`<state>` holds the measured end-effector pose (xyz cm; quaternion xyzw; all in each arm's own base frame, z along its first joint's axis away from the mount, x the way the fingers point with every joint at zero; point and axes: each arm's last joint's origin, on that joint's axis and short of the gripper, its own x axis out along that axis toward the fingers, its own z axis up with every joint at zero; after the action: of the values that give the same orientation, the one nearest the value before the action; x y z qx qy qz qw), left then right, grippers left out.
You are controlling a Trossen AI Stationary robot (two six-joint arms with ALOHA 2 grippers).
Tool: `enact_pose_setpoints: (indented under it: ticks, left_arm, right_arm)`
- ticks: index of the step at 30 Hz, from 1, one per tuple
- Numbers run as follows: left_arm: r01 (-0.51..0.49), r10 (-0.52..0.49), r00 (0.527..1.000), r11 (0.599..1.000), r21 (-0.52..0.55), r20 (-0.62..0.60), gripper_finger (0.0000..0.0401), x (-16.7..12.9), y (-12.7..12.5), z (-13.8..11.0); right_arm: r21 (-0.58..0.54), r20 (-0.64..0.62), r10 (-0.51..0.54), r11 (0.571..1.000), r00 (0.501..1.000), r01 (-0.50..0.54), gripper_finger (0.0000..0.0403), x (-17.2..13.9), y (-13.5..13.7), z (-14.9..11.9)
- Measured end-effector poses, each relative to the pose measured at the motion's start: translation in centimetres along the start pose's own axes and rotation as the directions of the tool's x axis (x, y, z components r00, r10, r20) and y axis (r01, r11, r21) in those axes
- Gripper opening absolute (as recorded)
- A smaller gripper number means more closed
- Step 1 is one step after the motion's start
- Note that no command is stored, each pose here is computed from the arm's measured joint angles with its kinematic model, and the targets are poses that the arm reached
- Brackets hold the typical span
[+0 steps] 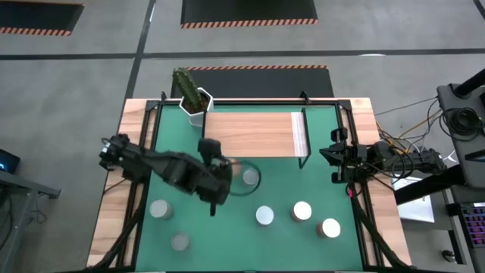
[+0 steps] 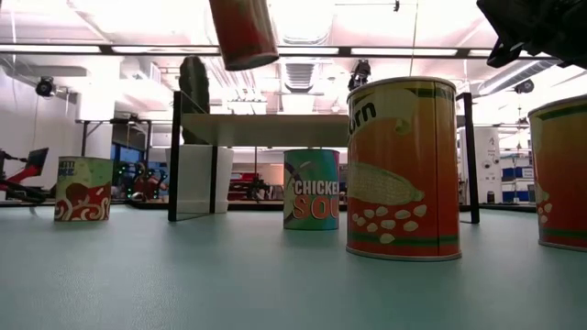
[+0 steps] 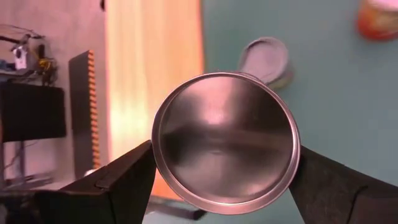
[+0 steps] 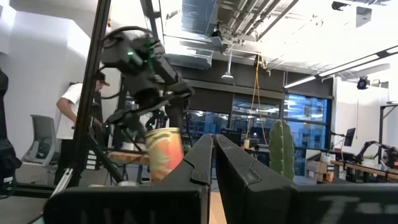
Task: Pick and place cans onto a shelf
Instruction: Put the canned green beans on the shelf
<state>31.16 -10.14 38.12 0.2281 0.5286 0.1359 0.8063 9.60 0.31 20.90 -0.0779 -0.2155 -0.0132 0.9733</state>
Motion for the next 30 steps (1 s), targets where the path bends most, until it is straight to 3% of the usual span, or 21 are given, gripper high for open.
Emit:
enact_pose_setpoints:
  ticks: [8, 14, 30]
  left_arm:
    - [-0.008, 0.01, 0.999, 0.999, 0.043, -0.048, 0.0292, 1.6, 4.2, 0.2]
    - [0.039, -0.036, 0.995, 0.999, 0.035, -0.096, 0.0292, 3.3, 6.9, -0.1]
    - [0.178, -0.19, 0.971, 0.98, -0.089, -0.143, 0.0292, 6.5, 12.4, -1.7]
  right_arm:
    - [-0.005, 0.0, 0.0, 1.0, 1.0, 0.0, 0.0009, 0.0, 0.0, 0.0]
    - [-0.007, 0.0, 0.0, 1.0, 1.0, 0.0, 0.0009, 0.0, 0.0, 0.0]
    - [-0.008, 0.0, 0.0, 1.0, 1.0, 0.0, 0.0009, 0.0, 0.0, 0.0]
